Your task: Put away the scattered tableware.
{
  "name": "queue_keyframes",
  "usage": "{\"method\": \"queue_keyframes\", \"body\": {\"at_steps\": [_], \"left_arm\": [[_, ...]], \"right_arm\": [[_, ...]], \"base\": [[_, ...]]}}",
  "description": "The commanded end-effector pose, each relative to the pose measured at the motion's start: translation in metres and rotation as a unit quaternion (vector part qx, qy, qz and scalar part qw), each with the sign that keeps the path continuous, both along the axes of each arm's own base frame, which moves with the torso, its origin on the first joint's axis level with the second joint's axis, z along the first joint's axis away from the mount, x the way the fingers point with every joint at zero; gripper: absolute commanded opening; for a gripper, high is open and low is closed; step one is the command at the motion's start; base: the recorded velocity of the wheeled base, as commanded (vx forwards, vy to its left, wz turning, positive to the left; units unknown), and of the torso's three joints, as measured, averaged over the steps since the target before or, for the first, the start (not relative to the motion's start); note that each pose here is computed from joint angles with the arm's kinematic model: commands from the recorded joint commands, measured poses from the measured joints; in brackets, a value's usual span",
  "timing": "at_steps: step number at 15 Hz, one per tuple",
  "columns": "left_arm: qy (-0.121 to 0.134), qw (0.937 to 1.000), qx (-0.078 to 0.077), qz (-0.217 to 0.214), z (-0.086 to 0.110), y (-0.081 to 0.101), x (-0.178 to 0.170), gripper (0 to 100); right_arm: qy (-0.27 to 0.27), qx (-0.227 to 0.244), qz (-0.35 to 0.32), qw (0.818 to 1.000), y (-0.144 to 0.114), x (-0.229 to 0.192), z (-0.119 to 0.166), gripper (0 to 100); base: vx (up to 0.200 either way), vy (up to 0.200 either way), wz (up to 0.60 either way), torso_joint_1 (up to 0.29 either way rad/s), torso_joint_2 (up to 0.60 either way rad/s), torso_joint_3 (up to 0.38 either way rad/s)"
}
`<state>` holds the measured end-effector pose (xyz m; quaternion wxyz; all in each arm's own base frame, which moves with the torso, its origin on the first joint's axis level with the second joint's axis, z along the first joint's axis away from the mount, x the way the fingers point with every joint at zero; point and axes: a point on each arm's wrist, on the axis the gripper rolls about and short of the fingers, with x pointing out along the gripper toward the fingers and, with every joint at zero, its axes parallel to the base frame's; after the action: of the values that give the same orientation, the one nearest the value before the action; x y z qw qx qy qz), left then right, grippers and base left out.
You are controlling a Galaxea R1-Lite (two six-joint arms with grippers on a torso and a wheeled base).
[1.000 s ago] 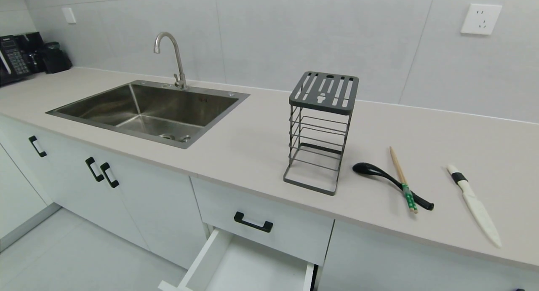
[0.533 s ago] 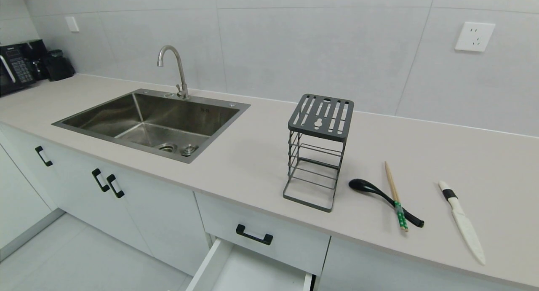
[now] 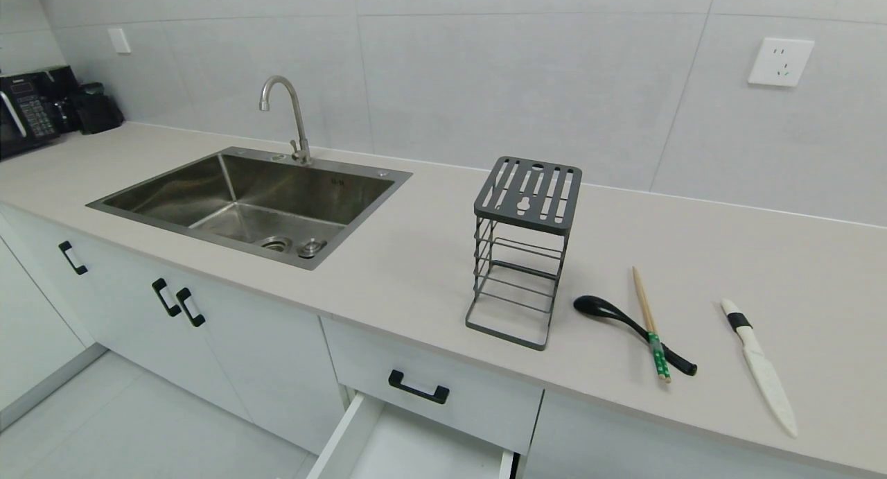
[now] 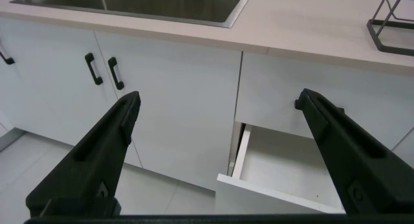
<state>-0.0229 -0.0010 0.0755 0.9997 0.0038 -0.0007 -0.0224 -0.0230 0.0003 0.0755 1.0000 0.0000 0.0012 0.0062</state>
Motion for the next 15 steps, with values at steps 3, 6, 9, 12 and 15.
{"method": "queue_keyframes", "body": {"at_steps": [3,6,9,12,15], "left_arm": [[0.001,1.0,0.0,0.0,0.0,0.0,0.0,100],[0.001,1.0,0.0,-0.001,0.0,0.0,0.0,100],[0.001,1.0,0.0,-0.001,0.0,0.0,0.0,100],[0.001,1.0,0.0,-0.001,0.0,0.0,0.0,100],[0.001,1.0,0.0,-0.001,0.0,0.0,0.0,100]], "right_arm": [[0.0,0.001,-0.001,1.0,0.0,0.0,0.0,100],[0.0,-0.004,0.005,1.0,0.0,0.0,0.0,100],[-0.112,-0.013,0.008,0.994,0.0,-0.003,0.023,100],[-0.076,-0.022,0.044,0.996,0.002,0.003,0.034,100],[-0.047,-0.036,0.089,0.994,0.004,0.019,0.077,100]], "base": [[0.0,0.0,0.0,0.0,0.0,0.0],[0.0,0.0,0.0,0.0,0.0,0.0],[0.0,0.0,0.0,0.0,0.0,0.0],[0.0,0.0,0.0,0.0,0.0,0.0],[0.0,0.0,0.0,0.0,0.0,0.0]]}}
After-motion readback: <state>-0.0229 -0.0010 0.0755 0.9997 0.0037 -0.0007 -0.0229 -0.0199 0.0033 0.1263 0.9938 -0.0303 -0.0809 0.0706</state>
